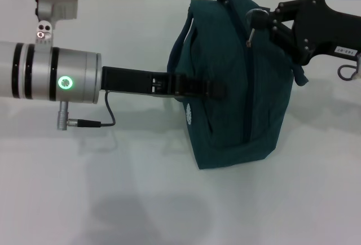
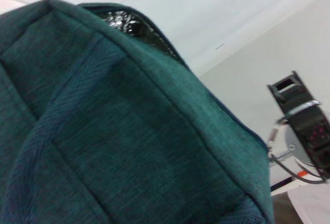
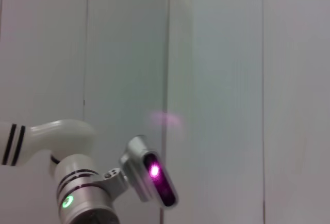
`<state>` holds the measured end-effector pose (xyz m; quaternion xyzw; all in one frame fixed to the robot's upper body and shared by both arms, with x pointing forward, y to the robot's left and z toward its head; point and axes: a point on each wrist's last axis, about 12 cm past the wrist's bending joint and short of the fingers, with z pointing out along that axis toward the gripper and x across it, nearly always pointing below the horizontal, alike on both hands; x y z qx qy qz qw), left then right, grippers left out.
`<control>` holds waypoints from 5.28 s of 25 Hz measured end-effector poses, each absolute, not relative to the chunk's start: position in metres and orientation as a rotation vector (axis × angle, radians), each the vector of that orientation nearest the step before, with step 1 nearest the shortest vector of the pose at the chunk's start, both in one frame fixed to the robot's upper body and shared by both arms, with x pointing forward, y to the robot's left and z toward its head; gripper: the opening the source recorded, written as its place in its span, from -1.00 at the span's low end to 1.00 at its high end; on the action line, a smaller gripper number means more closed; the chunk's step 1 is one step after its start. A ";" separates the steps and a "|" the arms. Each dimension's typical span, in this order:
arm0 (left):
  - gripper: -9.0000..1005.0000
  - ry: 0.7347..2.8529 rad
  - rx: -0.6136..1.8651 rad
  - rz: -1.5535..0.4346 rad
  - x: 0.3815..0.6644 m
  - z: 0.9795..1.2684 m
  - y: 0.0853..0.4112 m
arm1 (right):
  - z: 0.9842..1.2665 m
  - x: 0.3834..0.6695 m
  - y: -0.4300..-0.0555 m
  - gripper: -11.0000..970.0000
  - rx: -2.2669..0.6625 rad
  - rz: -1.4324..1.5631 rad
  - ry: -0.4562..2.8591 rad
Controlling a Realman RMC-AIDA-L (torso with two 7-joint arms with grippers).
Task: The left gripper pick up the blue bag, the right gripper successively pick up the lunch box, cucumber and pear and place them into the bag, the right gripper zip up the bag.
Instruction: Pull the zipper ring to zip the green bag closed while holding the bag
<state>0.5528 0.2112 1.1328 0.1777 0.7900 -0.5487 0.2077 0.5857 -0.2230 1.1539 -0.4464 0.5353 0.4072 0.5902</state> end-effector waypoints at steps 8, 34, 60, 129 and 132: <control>-0.36 2.112 0.573 -1.538 0.547 1.126 0.217 | 1.154 0.592 -0.223 -0.96 -1.020 0.916 1.271; -0.73 2.195 0.873 -1.505 0.536 1.121 0.219 | 1.158 0.608 -0.224 -0.96 -0.954 0.818 1.303; -0.62 2.099 0.797 -1.466 0.550 1.147 0.245 | 1.143 0.594 -0.246 -0.96 -0.872 0.805 1.338; -0.88 2.184 1.254 -1.148 0.610 1.224 0.166 | 1.137 0.570 -0.267 -0.96 -0.810 0.811 1.234; -0.89 2.181 1.283 -1.145 0.609 1.225 0.168 | 1.136 0.571 -0.267 -0.96 -0.807 0.809 1.240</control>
